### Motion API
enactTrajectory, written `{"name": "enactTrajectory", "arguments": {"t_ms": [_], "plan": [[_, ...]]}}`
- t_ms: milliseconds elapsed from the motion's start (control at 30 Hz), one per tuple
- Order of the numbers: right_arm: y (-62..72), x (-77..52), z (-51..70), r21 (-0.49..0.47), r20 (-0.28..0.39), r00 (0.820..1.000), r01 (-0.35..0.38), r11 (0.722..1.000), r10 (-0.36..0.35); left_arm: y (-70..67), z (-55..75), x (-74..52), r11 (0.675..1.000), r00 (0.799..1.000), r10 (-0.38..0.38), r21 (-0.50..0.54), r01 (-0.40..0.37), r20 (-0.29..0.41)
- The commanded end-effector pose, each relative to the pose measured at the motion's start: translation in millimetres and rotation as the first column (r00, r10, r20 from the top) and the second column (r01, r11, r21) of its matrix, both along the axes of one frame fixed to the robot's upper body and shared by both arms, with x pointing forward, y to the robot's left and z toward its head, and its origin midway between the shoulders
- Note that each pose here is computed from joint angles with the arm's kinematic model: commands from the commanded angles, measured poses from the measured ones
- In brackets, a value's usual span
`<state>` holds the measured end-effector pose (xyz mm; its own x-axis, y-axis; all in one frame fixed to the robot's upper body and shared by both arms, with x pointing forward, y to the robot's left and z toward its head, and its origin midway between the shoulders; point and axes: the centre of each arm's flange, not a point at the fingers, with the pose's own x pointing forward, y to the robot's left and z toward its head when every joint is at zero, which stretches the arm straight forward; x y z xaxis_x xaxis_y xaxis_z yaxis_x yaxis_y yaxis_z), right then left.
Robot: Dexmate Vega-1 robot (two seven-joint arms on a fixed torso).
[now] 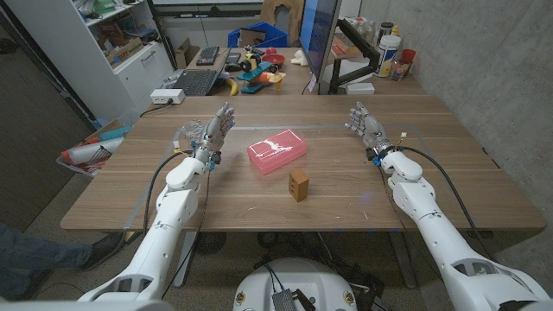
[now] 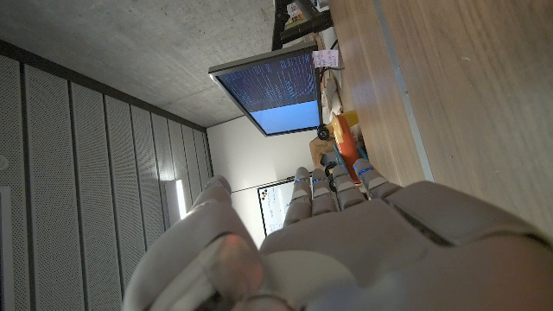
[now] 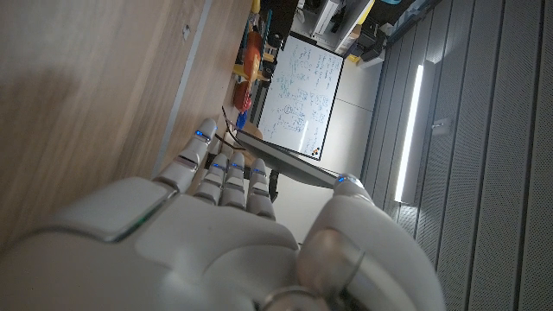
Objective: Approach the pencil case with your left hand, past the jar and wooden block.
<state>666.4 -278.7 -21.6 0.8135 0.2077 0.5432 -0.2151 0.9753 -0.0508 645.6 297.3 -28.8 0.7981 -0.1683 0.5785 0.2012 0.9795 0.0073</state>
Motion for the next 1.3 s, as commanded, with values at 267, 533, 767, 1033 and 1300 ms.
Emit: {"name": "enactTrajectory", "arguments": {"t_ms": [267, 533, 767, 1033, 1300], "plan": [[5.0, 3.6, 1.2, 0.0, -0.001, 1.0, -0.01, 1.0, 0.01, 4.7, 1.6, -8.5, 1.0, 1.0, 0.013, 0.027, -0.014, 0.015], [2.3, 2.7, 0.4, 0.002, -0.006, 1.0, -0.009, 1.0, 0.009, 0.3, 3.1, -14.8, 0.998, 0.999, 0.031, 0.057, -0.033, 0.036], [1.0, 3.7, -2.0, 0.008, -0.006, 1.0, -0.009, 1.0, 0.009, -0.1, 3.3, -16.9, 0.998, 0.999, 0.02, 0.054, -0.022, 0.042], [1.2, 4.8, -3.8, 0.011, -0.007, 1.0, -0.013, 1.0, 0.013, -1.4, 8.3, -26.2, 0.992, 0.995, 0.062, 0.102, -0.07, 0.076], [2.4, 5.7, -2.9, 0.01, -0.004, 1.0, -0.016, 1.0, 0.016, -2.5, 10.3, -33.3, 0.986, 0.992, 0.084, 0.132, -0.097, 0.099]]}}
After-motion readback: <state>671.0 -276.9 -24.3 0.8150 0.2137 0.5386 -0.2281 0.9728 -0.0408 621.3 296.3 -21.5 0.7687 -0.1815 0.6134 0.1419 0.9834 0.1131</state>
